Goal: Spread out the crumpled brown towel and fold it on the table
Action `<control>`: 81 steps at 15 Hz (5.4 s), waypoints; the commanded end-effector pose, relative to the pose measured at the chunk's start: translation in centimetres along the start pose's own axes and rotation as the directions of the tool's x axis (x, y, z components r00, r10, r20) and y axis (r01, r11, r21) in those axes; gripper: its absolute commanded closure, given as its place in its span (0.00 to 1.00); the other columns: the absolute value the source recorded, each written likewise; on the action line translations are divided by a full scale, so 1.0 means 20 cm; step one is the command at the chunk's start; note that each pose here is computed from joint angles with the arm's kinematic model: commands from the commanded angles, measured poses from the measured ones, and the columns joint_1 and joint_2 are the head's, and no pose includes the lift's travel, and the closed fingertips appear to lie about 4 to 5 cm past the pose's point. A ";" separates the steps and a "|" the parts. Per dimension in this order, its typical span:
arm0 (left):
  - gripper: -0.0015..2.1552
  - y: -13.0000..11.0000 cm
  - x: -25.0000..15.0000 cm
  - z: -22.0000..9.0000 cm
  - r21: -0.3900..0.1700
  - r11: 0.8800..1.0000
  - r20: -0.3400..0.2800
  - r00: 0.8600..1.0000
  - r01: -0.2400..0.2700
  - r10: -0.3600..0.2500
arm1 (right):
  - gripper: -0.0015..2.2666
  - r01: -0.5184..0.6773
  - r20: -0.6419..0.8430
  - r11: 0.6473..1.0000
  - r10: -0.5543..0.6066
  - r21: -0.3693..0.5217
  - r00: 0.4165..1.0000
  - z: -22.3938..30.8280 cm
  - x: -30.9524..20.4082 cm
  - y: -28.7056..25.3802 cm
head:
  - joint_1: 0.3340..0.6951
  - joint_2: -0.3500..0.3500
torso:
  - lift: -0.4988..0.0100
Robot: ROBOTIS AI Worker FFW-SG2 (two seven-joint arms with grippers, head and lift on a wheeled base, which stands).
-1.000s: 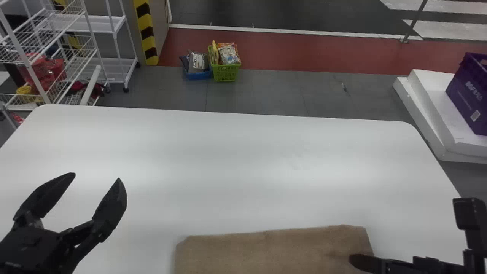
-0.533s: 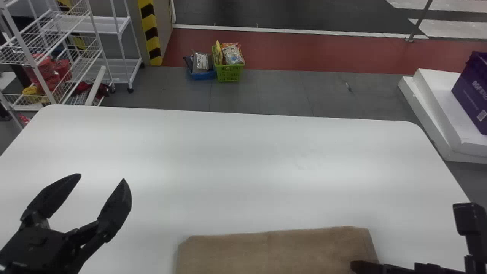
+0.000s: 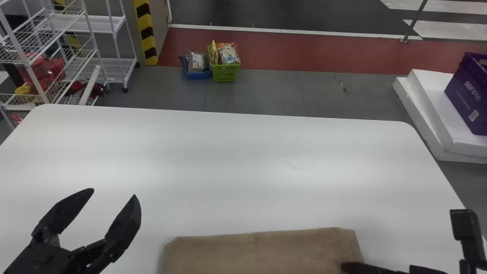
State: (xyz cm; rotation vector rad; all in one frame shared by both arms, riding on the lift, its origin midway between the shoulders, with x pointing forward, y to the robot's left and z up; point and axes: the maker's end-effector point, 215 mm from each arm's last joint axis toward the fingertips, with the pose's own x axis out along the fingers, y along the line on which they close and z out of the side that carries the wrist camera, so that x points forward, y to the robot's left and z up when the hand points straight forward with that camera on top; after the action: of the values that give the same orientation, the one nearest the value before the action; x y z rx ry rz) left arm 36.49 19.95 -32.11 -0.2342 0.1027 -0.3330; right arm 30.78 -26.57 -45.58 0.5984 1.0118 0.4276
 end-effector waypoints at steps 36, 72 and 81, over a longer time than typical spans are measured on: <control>0.85 -0.53 -0.23 -0.80 -0.110 0.981 -0.455 0.870 0.158 -0.191 | 0.38 -0.025 0.009 0.992 0.024 0.123 1.000 -0.11 -0.05 -0.08 | 1.00 0.00 | 0.73; 0.85 -0.59 -0.12 -0.90 -0.064 0.980 -0.477 0.857 0.189 -0.197 | 0.63 -0.507 -0.107 0.861 0.501 -0.038 0.859 -0.18 0.27 1.03 | 1.00 0.44 | 0.73; 0.87 -0.59 -0.13 -0.89 -0.070 0.978 -0.483 0.851 0.196 -0.205 | 0.00 -0.556 -0.138 0.831 0.548 -0.026 0.825 -0.19 0.33 1.13 | 1.00 0.56 | 0.73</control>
State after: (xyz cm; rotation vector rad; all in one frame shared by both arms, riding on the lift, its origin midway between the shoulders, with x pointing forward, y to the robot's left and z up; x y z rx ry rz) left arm 27.96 6.11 -46.28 -0.1751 0.5849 -0.5975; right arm 29.52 -4.19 -37.48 0.7849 0.9253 1.0135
